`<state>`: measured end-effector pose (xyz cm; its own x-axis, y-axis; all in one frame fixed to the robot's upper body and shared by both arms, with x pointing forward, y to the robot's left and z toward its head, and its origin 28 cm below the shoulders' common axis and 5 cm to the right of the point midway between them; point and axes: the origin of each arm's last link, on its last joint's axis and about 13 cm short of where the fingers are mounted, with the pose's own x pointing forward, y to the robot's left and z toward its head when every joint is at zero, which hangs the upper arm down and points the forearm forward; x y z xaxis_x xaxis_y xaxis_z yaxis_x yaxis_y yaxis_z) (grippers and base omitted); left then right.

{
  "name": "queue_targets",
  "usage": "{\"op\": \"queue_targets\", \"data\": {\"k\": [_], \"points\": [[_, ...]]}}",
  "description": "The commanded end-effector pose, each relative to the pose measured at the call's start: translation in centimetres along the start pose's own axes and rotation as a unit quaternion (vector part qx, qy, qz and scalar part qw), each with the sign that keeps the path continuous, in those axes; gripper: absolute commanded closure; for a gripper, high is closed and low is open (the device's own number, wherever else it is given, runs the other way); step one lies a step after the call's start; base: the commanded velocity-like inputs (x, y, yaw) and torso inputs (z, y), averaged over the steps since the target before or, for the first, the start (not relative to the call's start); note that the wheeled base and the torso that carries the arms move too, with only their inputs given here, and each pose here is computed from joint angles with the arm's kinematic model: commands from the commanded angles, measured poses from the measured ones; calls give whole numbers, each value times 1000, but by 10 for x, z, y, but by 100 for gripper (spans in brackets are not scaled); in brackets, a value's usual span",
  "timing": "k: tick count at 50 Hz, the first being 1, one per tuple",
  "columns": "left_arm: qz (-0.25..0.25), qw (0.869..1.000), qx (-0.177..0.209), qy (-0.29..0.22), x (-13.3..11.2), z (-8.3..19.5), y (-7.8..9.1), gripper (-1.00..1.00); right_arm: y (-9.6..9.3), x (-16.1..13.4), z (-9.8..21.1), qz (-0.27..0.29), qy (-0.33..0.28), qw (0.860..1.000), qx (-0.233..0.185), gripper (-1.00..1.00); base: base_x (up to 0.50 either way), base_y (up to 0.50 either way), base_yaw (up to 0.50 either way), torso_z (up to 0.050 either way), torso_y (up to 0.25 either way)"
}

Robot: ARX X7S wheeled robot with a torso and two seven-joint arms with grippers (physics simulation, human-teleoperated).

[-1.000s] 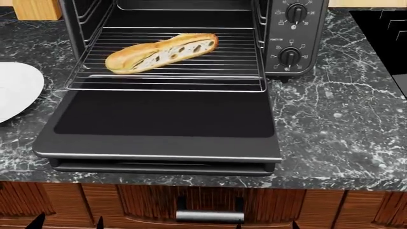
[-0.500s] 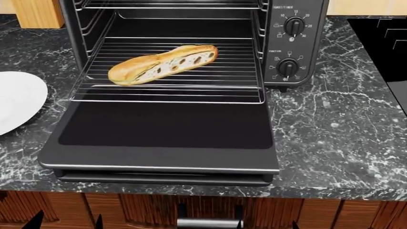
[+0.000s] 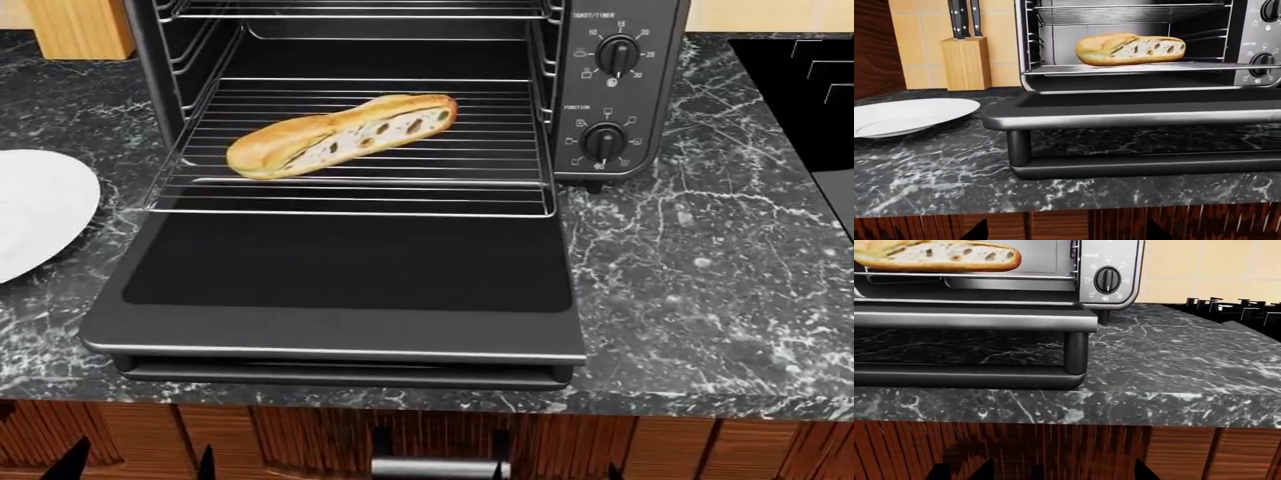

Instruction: Pick the baguette from the bottom rack and place it on the plate on the counter.

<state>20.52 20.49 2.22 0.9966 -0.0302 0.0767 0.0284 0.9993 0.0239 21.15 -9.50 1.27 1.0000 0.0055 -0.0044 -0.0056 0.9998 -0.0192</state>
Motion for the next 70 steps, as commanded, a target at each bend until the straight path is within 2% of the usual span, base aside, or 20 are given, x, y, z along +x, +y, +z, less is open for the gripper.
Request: {"op": "queue_targets", "data": {"k": [1,18,38,46,49,52,54,55,57,60,61,63,65,70], "points": [[1,1000,0,4,-1,-1,0,-100,0,-1,0,1,-1,1000,-7,-100,0,0,0,0,0],[3,1000,-1,5,-1,-1,1,-100,0,-1,1,-3,-6,1000,-6,-100,75,404,0,0,0],[1,1000,-1,2,-1,0,0,-100,0,-2,2,2,-5,1000,-12,-100,34,233,0,0,0],[12,1000,-3,6,-1,2,0,-100,0,-3,14,-3,-12,1000,5,-100,0,22,0,0,0],[20,1000,-14,7,-1,17,1,-100,-5,-5,31,-19,-17,1000,17,-100,0,0,0,0,0],[22,999,-24,-17,-5,49,5,-100,-10,-11,56,-29,-24,999,7,-100,0,0,0,0,0],[2,999,-41,-5,-9,63,7,-100,-15,-15,74,-33,-31,999,6,-100,0,0,0,0,0],[-24,998,-52,19,-9,72,7,-100,-18,-18,88,-33,-38,999,-4,-100,0,0,0,0,0],[-27,999,-44,3,-7,84,8,-100,-21,-20,101,-33,-40,999,-2,-100,0,0,0,0,0],[-40,998,-37,-7,-8,111,10,-100,-27,-20,114,-32,-27,999,-22,-100,0,0,0,0,0],[-48,998,-32,-13,-8,121,11,-100,-30,-21,120,-33,-31,999,-14,-100,0,0,0,0,0],[-62,998,-23,-11,-5,131,11,-100,-33,-22,130,-32,-34,998,-30,-100,0,0,0,0,0],[-65,998,-14,-10,-1,138,14,-100,-37,-22,143,-29,-44,998,-27,-100,0,0,0,0,0],[-57,998,-20,-22,4,162,21,-100,-50,-24,169,-40,-49,997,-36,-100,0,0,0,0,0]]}}
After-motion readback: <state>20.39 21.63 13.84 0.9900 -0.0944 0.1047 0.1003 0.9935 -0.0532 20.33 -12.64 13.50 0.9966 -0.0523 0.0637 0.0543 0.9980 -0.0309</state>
